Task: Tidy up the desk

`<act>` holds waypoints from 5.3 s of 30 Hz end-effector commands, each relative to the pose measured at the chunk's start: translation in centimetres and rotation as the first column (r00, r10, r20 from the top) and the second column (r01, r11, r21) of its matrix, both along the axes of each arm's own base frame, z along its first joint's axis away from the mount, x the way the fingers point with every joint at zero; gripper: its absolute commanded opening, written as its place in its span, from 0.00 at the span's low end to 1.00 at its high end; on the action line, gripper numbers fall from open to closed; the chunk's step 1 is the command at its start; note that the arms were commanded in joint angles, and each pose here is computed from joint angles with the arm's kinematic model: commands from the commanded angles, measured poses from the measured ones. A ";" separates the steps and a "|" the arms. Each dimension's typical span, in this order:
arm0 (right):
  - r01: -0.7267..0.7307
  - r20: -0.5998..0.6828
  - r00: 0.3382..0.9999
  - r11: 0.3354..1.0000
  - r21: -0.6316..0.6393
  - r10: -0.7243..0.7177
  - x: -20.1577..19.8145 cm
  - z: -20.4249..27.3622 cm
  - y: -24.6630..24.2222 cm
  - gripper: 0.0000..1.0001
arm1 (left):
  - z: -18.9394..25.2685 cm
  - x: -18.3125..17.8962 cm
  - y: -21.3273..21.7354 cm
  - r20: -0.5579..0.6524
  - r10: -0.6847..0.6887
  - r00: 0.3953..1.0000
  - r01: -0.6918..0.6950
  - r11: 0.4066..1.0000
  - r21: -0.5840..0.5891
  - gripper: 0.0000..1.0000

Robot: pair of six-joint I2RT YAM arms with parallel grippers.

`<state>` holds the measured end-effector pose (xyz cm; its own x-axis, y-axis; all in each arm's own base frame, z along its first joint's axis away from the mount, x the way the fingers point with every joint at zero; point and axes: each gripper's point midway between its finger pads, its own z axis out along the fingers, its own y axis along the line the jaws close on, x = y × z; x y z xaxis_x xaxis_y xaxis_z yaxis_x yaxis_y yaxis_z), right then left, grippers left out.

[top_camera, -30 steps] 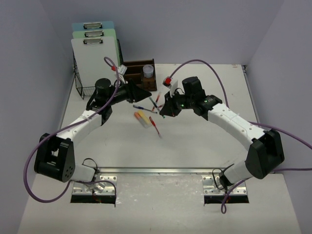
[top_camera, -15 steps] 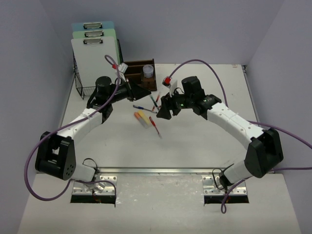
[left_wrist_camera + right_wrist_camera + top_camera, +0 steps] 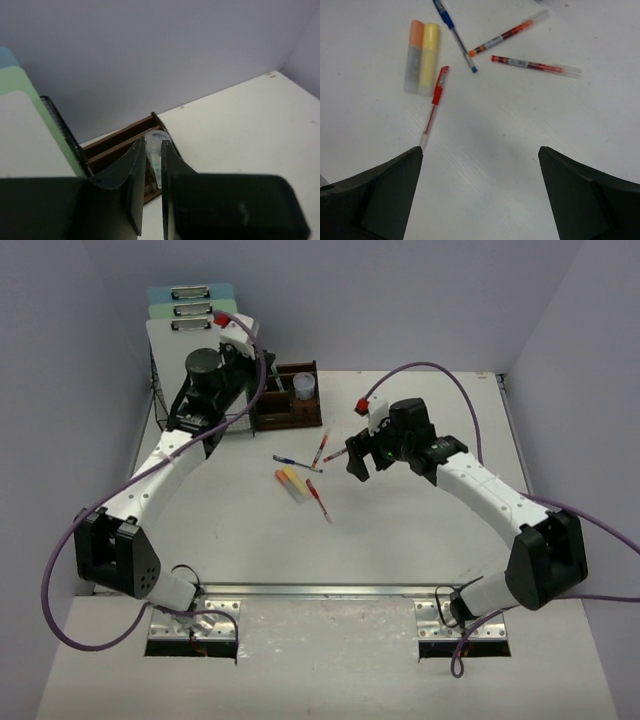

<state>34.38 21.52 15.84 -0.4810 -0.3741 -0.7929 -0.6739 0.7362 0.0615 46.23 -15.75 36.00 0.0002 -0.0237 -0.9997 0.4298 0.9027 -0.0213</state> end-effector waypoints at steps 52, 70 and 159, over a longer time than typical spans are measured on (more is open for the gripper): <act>0.010 -0.057 0.998 0.992 -0.122 -0.017 2.3 -4.5 -0.8 0.43 | -5.8 13.2 3.9 0.028 0.167 0.986 -0.169 0.979 0.115 0.60; -0.009 -0.178 0.982 0.928 -0.371 -0.062 -2.0 -11.7 7.6 0.34 | -0.4 -0.2 5.4 0.001 0.127 0.992 -0.127 0.989 0.081 0.76; 0.065 -0.083 0.995 0.979 0.195 -0.049 0.0 3.8 3.5 0.99 | -1.4 3.0 0.5 -0.003 -0.016 1.000 0.016 0.999 0.039 0.00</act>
<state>33.20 27.92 18.43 -0.6206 -0.2001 -0.7582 -0.6285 0.7052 0.3283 44.36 -19.61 32.87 -0.2586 -0.2652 -0.9289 0.6072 0.7032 -0.3699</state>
